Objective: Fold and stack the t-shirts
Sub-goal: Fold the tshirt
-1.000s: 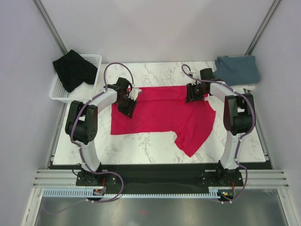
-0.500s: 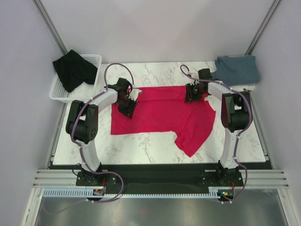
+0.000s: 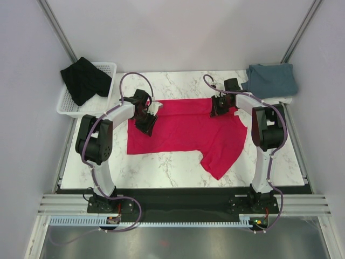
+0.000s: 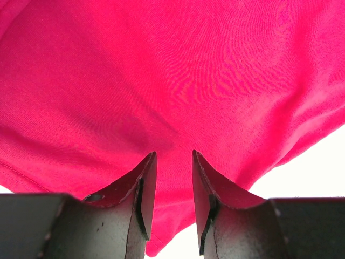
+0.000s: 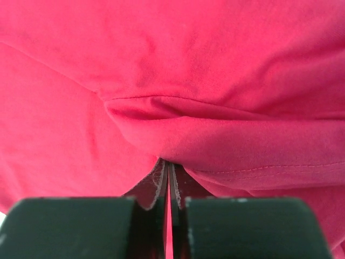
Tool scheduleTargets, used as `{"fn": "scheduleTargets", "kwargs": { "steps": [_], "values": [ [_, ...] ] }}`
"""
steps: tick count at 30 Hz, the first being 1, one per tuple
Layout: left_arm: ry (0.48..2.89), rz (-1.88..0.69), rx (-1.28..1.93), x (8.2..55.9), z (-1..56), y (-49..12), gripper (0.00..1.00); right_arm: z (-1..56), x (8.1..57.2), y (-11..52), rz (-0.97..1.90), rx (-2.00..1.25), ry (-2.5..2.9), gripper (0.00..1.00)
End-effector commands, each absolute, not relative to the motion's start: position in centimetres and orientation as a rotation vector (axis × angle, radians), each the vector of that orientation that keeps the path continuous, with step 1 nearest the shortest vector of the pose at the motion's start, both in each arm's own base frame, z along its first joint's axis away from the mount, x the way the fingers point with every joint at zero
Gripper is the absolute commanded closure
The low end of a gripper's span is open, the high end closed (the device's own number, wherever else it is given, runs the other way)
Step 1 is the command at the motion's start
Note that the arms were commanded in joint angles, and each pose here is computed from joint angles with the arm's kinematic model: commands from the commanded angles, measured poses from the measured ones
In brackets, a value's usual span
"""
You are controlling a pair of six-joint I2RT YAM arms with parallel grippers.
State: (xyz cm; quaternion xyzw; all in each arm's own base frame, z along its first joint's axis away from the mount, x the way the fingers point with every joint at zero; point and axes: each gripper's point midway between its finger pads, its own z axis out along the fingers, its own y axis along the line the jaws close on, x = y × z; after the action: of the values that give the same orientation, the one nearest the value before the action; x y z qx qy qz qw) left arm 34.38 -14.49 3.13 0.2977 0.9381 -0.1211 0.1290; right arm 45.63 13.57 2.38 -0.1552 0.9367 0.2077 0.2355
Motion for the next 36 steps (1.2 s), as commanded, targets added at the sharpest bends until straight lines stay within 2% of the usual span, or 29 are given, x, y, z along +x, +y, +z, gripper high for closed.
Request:
{"fn": "scheduleTargets", "kwargs": {
  "steps": [1,3,15,28,30,31,32,35,36],
  "values": [
    [2.716,-0.385,0.838,34.6,3.8,-15.3,0.60,4.5,47.3,14.5,0.586,-0.443,2.487,0.97],
    [2.714,-0.385,0.838,34.6,3.8,-15.3,0.60,5.2,47.2,14.4,0.581,-0.442,2.475,1.00],
    [2.699,-0.383,0.834,35.1,4.3,-15.4,0.60,9.8,43.8,14.4,0.580,-0.452,2.425,1.00],
    [2.679,-0.382,0.834,35.0,5.0,-15.4,0.60,8.7,38.8,16.5,0.636,-0.488,2.490,1.00],
    [2.622,-0.307,0.815,36.8,5.2,-15.1,0.61,8.5,38.7,16.2,0.599,-0.478,2.498,0.93],
    [2.623,-0.306,0.812,36.7,5.3,-15.0,0.61,8.2,39.1,15.5,0.542,-0.460,2.506,0.84],
    [2.622,-0.307,0.815,36.6,5.2,-15.0,0.61,8.2,39.3,15.2,0.517,-0.457,2.506,0.66],
    [2.624,-0.307,0.819,36.6,5.2,-15.0,0.61,7.5,40.2,14.6,0.458,-0.448,2.518,0.55],
    [2.627,-0.305,0.815,36.5,5.1,-14.9,0.61,7.0,40.3,14.6,0.454,-0.448,2.528,0.54]
  ]
}}
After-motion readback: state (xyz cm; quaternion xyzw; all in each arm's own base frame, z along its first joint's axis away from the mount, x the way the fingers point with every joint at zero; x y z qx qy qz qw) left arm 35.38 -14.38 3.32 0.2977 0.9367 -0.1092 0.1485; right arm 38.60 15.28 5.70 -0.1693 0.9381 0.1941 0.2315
